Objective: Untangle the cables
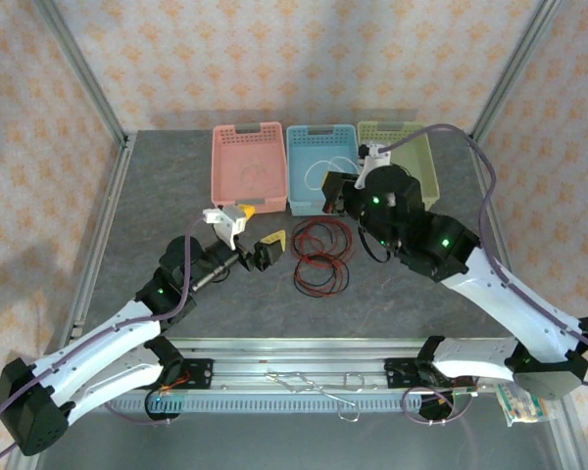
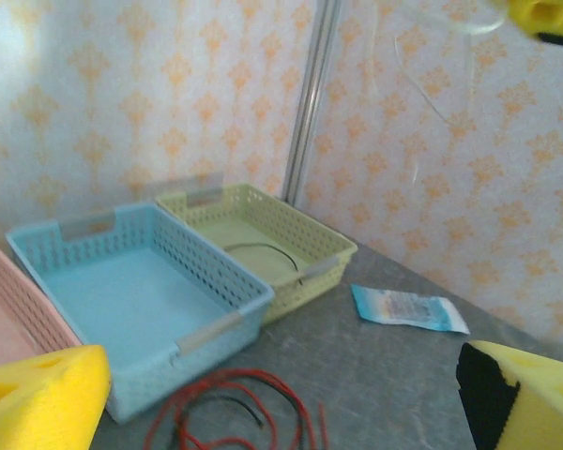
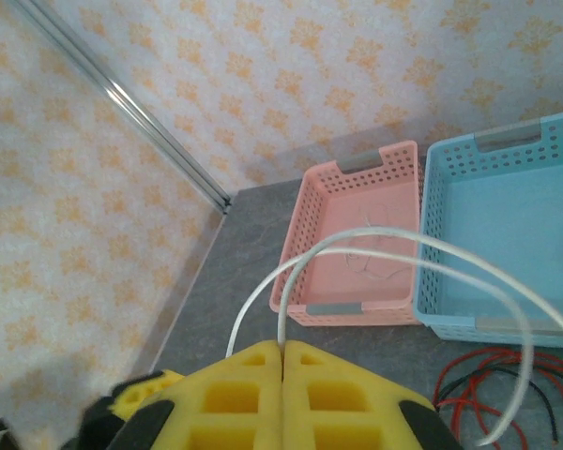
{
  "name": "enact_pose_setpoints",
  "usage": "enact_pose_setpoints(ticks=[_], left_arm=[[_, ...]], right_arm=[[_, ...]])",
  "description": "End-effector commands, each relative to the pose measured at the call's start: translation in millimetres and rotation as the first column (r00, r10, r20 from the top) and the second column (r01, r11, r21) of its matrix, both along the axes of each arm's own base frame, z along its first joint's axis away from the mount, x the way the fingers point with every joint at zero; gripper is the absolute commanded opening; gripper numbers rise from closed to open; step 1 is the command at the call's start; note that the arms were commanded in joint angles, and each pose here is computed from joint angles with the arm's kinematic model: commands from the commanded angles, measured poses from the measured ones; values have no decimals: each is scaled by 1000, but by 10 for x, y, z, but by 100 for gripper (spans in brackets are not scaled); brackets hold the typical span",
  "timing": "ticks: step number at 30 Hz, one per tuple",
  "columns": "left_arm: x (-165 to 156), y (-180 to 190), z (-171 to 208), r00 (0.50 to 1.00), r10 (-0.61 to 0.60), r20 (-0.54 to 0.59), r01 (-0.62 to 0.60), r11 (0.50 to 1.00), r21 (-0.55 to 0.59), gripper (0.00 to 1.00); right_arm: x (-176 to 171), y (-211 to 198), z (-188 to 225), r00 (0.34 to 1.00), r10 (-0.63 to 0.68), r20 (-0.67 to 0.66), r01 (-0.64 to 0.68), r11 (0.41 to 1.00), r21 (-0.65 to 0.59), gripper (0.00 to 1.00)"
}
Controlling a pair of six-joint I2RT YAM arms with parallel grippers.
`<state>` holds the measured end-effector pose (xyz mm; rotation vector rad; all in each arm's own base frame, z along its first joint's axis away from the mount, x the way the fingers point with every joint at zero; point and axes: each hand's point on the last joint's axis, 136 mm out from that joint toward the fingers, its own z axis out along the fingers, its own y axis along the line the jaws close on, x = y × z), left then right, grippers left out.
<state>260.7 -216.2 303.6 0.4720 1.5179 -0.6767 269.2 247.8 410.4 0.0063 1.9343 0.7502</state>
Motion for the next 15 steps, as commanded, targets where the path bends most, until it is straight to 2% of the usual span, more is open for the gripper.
enact_pose_setpoints(ticks=[1, 3, 5, 8, 15], left_arm=[[-57, 65, 272, 971, 6, 238, -40, 989, 140, 95], [-76, 59, 302, 951, -10, 308, -54, 978, 200, 91], [-85, -4, 302, 943, -55, 329, -36, 964, 262, 83], [-137, -92, 321, 918, -126, 377, -2, 947, 322, 77], [-135, -243, 376, 897, -204, 392, 50, 928, 369, 74]], right_arm=[[-3, 50, -207, 997, 27, -69, -36, 990, -133, 0], [14, 82, -257, 995, 27, -93, -40, 988, -149, 0], [11, 148, -321, 992, 45, -117, -63, 987, -150, 0], [-3, 286, -425, 983, 92, -157, -114, 984, -139, 0], [-20, 479, -738, 960, 154, -233, -194, 968, -158, 0]])
